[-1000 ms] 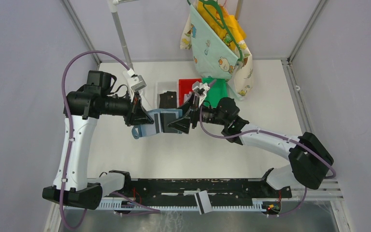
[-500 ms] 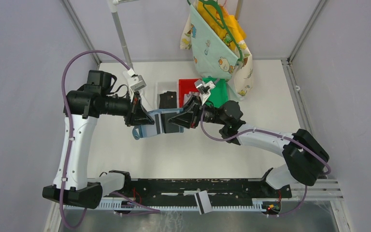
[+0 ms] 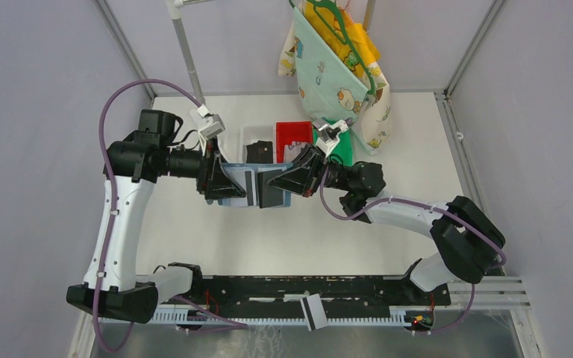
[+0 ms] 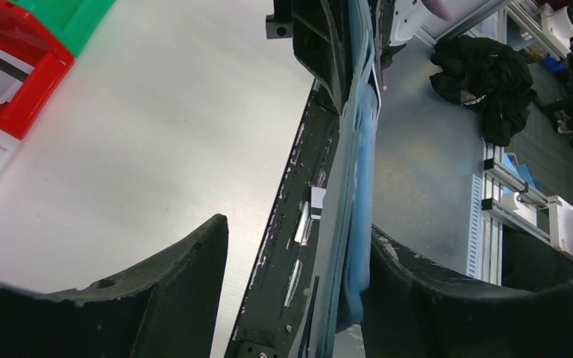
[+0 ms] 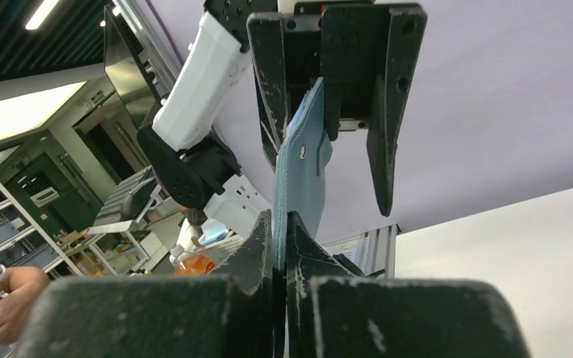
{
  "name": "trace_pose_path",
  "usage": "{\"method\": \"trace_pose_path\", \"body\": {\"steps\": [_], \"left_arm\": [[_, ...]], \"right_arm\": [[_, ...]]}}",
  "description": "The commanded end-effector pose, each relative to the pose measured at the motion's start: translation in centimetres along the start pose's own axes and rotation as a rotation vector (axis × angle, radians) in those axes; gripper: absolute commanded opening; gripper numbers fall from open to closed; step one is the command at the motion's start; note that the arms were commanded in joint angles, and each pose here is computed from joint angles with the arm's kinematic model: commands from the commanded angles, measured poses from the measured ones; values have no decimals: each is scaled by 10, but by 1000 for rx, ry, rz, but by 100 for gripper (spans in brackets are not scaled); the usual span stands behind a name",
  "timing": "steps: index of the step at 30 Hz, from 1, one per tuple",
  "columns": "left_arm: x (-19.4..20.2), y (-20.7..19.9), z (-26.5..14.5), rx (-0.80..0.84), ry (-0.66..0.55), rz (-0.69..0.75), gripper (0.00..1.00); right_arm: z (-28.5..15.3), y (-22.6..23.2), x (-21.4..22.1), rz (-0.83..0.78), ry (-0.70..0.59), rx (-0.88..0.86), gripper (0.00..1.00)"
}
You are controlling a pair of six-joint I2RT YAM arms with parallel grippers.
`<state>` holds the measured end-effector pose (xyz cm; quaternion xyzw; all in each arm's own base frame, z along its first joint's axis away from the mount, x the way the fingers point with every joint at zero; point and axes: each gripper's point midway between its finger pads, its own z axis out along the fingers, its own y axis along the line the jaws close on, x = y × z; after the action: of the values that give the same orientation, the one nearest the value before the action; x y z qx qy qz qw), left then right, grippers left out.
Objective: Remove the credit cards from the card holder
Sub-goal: Remove the credit card from the card holder.
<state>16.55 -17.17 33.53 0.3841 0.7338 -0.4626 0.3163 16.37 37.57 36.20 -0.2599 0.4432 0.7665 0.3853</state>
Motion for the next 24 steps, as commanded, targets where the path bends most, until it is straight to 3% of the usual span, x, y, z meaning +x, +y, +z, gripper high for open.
{"method": "trace_pose_path", "body": {"steps": [1, 12, 14, 17, 20, 21, 24], "left_arm": [[-11, -16, -1, 43, -72, 53, 64], [-14, -44, -6, 148, -112, 87, 36], [-16, -45, -6, 156, -117, 87, 21], [-18, -39, -5, 133, -111, 74, 5], [-18, -34, -5, 100, -99, 73, 2], [-17, -32, -5, 89, -96, 73, 2], [-18, -17, -5, 5, -91, 72, 2]], "right_arm": [[-1, 38, -30, -70, -98, -105, 0], [-7, 27, -27, -111, -104, -39, 1], [-8, 23, -24, -112, -93, -14, 21], [-11, 14, -27, -131, -82, 32, 40], [-22, -2, -37, -157, -84, 130, 57], [-27, -4, -44, -176, -92, 162, 68], [-44, -15, -66, -265, -109, 294, 77]]}}
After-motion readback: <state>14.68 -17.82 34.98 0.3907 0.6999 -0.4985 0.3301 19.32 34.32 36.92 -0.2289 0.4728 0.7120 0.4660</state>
